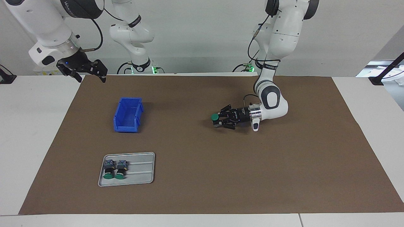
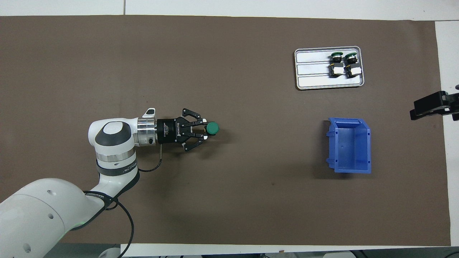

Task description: Place and press button with both arms

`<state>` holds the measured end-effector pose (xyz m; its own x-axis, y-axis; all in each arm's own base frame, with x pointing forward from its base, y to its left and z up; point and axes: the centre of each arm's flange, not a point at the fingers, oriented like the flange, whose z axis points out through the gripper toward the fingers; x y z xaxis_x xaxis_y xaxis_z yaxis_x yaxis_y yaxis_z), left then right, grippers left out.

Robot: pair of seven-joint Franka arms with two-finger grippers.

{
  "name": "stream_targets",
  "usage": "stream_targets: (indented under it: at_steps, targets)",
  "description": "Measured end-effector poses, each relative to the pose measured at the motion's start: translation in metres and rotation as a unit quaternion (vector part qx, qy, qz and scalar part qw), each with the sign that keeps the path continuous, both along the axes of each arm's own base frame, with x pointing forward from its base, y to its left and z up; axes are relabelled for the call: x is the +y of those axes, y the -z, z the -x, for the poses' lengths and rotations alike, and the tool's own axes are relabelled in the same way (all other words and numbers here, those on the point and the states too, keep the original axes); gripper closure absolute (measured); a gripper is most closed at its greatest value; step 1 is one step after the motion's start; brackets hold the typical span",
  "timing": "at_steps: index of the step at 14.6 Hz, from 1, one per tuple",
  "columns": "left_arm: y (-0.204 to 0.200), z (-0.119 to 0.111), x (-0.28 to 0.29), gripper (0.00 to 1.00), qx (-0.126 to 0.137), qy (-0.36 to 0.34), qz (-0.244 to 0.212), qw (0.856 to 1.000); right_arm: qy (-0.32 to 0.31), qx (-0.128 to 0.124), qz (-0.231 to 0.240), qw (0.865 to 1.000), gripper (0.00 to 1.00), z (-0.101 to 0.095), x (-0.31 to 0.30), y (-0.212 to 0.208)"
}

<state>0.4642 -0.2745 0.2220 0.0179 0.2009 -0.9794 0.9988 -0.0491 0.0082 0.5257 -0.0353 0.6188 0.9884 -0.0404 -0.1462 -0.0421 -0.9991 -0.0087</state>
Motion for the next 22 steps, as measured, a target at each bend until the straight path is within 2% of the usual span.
stream_targets:
  at_steps: [3, 9, 12, 14, 16, 19, 21, 22]
  targets:
    - [0.011, 0.005, -0.001, 0.67, -0.008, 0.001, -0.002, 1.0, 0.0, 0.0, 0.0, 1.0, 0.02, 0.0, 0.0, 0.0]
    - [0.014, 0.007, 0.0, 0.67, -0.007, 0.001, -0.003, 1.0, 0.0, 0.0, 0.0, 1.0, 0.02, 0.0, 0.0, 0.0]
    - [0.016, 0.008, 0.0, 0.63, -0.007, 0.0, -0.003, 1.0, 0.0, 0.0, 0.0, 1.0, 0.02, 0.0, 0.0, 0.0]
    - [0.016, 0.008, 0.0, 0.59, -0.007, 0.0, -0.003, 1.0, 0.0, 0.0, 0.0, 1.0, 0.02, 0.0, 0.0, 0.0]
    - [0.016, 0.008, 0.001, 0.46, -0.009, -0.001, -0.005, 1.0, 0.0, 0.0, 0.0, 1.0, 0.02, 0.0, 0.0, 0.0]
    - [0.015, 0.007, 0.001, 0.41, -0.018, -0.007, -0.024, 1.0, 0.0, 0.0, 0.0, 1.0, 0.02, 0.0, 0.0, 0.0]
    - [0.009, 0.007, -0.003, 0.31, -0.027, -0.008, -0.035, 0.999, 0.0, 0.0, 0.0, 1.0, 0.02, 0.0, 0.0, 0.0]
    - [0.005, 0.007, -0.005, 0.31, -0.031, -0.009, -0.036, 0.999, 0.0, 0.0, 0.0, 1.0, 0.02, 0.0, 0.0, 0.0]
